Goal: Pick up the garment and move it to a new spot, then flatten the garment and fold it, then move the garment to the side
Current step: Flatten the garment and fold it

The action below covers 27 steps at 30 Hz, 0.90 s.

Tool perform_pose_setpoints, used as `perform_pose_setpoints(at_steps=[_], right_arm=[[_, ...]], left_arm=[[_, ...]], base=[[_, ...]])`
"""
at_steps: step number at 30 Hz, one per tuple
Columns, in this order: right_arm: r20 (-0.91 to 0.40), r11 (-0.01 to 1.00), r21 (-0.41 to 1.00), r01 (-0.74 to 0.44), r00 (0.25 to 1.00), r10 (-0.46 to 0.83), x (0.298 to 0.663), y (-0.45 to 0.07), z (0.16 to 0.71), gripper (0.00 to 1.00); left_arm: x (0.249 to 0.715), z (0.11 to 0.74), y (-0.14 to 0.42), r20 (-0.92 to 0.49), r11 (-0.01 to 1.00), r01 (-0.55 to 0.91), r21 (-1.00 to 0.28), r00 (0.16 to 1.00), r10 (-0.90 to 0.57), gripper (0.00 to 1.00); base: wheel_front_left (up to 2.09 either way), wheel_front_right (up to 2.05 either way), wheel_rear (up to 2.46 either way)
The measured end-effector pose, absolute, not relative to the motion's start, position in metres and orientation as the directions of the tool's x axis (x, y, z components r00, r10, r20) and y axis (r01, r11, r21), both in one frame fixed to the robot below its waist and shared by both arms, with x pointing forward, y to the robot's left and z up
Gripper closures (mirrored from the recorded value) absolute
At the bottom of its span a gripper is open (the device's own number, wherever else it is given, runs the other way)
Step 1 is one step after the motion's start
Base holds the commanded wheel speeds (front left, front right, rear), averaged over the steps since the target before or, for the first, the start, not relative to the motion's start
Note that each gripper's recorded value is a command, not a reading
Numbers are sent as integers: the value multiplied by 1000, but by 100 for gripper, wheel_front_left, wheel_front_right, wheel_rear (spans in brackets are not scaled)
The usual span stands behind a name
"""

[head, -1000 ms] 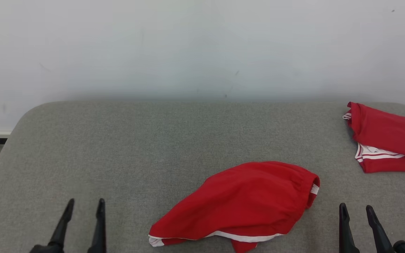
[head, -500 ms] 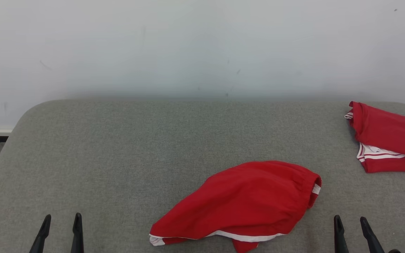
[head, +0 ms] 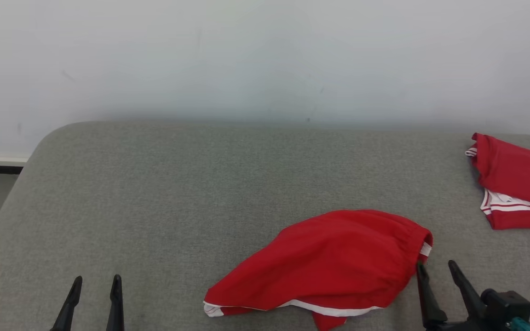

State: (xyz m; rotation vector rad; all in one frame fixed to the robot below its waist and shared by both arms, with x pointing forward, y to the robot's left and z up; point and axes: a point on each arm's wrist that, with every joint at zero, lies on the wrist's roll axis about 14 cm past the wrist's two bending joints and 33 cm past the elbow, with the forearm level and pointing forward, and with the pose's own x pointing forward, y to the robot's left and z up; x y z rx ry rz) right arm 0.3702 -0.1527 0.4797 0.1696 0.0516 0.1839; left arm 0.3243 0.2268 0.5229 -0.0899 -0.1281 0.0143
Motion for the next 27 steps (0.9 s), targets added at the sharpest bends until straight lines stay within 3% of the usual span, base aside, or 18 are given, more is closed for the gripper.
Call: perform_pose_setpoints(at_steps=[12,13,14,27], right_arm=[[-253,944,188,-271,915,313,371,-113,419,0],[-268,940,196,-280,906,326,370,-108,415,60],[-279,936,203,-287,900,336,370,-104,411,100],[-149,919,213,-331,919,365,371,-103,442,100]], left_arm=[[311,515,238,109,993,-63,-103,991,74,0],[310,515,239,107,993,-66,-103,991,77,0],[309,514,240,105,993,-68,-101,991,78,0],[310,509,232,94,992,-55,-115,993,66,0]], base=[[0,0,0],[0,0,0],[0,0,0],[0,0,0]])
